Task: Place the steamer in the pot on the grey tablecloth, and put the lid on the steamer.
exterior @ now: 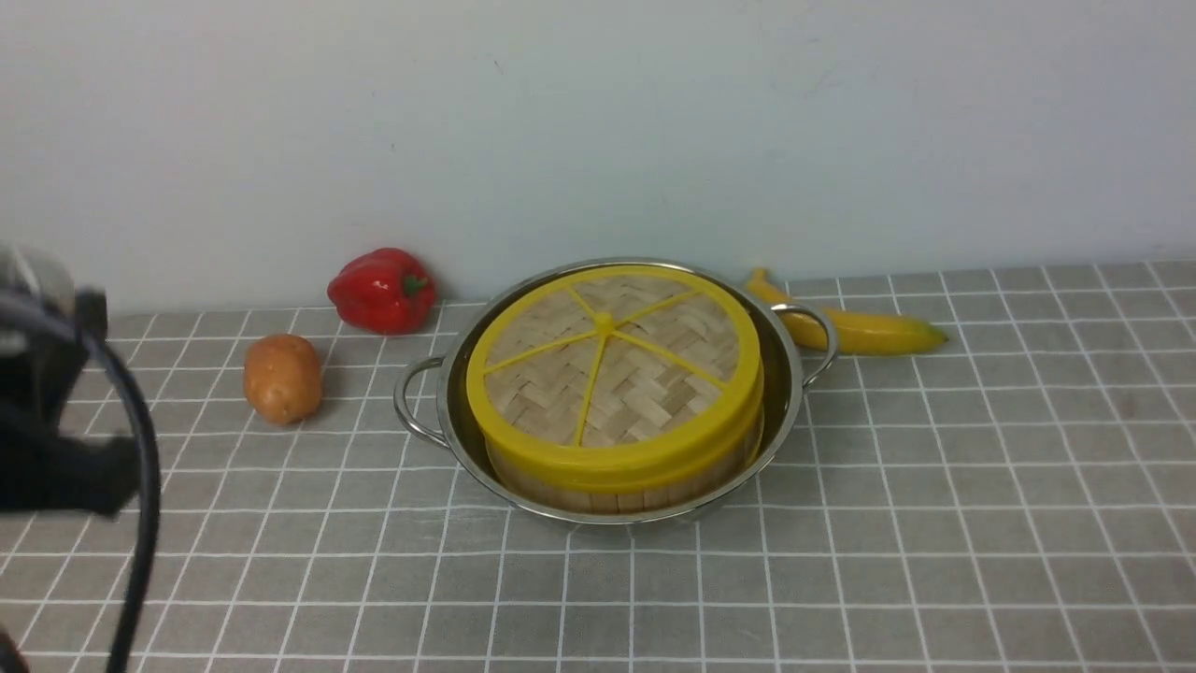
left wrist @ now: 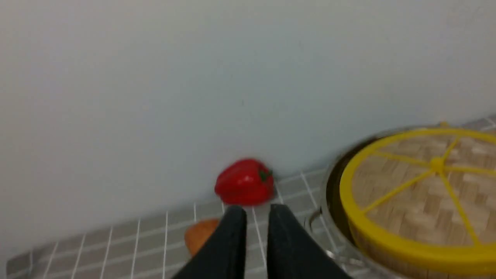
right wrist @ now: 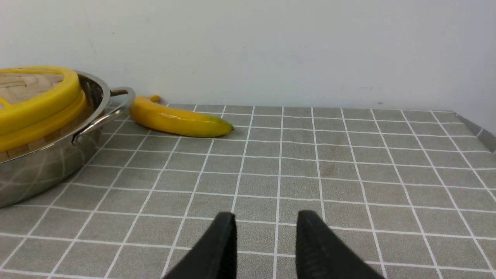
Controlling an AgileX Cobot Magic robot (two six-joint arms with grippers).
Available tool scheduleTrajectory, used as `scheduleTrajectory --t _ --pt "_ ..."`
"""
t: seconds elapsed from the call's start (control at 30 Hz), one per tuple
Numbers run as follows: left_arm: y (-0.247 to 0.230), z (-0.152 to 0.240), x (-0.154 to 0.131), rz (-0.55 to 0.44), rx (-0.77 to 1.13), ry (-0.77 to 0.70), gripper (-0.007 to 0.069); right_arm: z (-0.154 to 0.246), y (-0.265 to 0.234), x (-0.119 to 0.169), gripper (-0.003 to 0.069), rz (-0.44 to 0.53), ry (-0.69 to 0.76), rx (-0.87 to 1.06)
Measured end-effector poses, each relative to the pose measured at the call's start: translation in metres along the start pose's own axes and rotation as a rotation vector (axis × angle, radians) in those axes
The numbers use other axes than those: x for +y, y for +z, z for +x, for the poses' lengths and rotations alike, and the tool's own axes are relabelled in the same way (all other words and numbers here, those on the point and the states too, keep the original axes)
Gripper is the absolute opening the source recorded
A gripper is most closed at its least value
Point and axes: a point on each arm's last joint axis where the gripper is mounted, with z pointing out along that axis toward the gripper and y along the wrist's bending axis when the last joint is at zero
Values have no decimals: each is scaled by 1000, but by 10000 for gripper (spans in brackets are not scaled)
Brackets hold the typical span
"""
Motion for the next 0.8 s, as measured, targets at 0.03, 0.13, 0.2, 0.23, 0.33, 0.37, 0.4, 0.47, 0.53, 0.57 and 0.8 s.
scheduleTrajectory --t 0.03,0.13,0.2,0.23,0.33,0.37,0.4,0.47,0.53,0.57,0.8 --pt "-6 22 -3 -12 17 -8 85 0 0 0 243 0 0 0" --pt "-16 72 -10 -47 35 -13 93 0 0 0 243 0 0 0" --pt "-20 96 -14 -69 26 -15 96 0 0 0 243 0 0 0" --pt "-24 110 -16 -87 -6 -15 96 0 0 0 243 0 0 0" --pt "-27 127 -19 -109 -48 -17 96 0 0 0 243 0 0 0" --pt "-28 133 -21 -114 -59 -17 96 0 0 0 243 0 0 0" --pt "-29 137 -22 -116 -72 -18 96 0 0 0 243 0 0 0" --pt "-32 141 -23 -120 -96 -25 97 0 0 0 243 0 0 0" --pt "-34 142 -24 -115 -94 -31 105 0 0 0 243 0 0 0" --pt "-35 144 -25 -110 -87 -32 107 0 0 0 243 0 0 0" --pt "-40 153 -30 -75 -26 -51 118 0 0 0 243 0 0 0"
